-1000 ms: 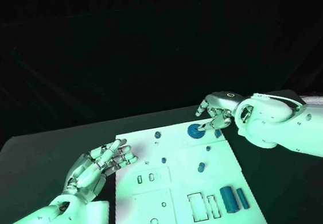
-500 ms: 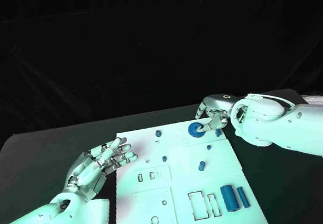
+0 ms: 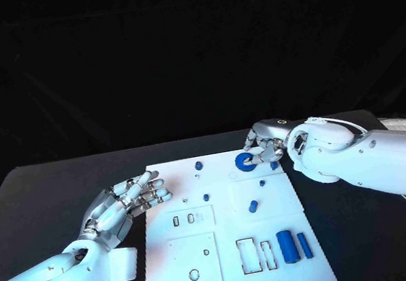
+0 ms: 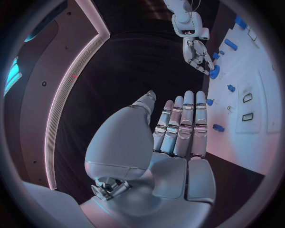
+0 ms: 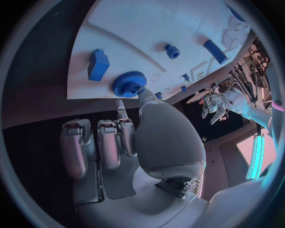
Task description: Assemble the parts on the task board
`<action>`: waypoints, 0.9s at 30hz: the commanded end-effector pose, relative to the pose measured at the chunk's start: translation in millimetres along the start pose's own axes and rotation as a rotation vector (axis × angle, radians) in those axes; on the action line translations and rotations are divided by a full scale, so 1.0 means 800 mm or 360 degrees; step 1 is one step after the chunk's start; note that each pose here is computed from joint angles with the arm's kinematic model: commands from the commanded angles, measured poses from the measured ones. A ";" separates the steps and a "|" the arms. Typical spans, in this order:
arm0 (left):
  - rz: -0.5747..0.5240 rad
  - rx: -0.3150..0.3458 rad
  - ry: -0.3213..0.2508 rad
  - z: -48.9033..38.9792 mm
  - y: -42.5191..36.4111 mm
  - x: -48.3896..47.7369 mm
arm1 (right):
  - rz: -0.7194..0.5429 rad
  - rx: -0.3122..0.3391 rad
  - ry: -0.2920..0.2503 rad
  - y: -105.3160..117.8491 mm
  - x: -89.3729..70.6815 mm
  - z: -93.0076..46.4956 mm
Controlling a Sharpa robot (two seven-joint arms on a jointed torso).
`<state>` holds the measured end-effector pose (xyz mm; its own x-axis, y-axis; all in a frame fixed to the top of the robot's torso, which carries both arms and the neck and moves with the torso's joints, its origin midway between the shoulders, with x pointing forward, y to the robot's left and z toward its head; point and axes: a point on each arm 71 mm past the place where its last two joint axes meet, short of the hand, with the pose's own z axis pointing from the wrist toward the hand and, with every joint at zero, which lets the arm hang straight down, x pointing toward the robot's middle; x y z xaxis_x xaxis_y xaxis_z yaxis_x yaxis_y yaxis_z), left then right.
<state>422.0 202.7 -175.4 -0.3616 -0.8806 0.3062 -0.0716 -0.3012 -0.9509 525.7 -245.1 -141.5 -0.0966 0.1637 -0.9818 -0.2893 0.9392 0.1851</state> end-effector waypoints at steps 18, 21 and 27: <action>-0.0017 0.0006 0.0028 0.002 -0.0004 0.001 | -0.0007 -0.0092 -0.0063 0.008 0.002 -0.004; -0.0017 0.0004 0.0027 0.002 -0.0003 0.001 | -0.0002 -0.0099 -0.0074 0.009 0.001 -0.004; -0.0016 0.0003 0.0025 0.002 -0.0002 0.000 | 0.0000 -0.0098 -0.0058 0.008 0.002 -0.005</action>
<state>423.9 204.3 -176.5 -0.3569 -0.8834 0.3037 -0.0726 -0.2979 -0.9518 520.5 -241.1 -141.7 -0.0702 0.1806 -0.9811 -0.3319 0.9232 0.1937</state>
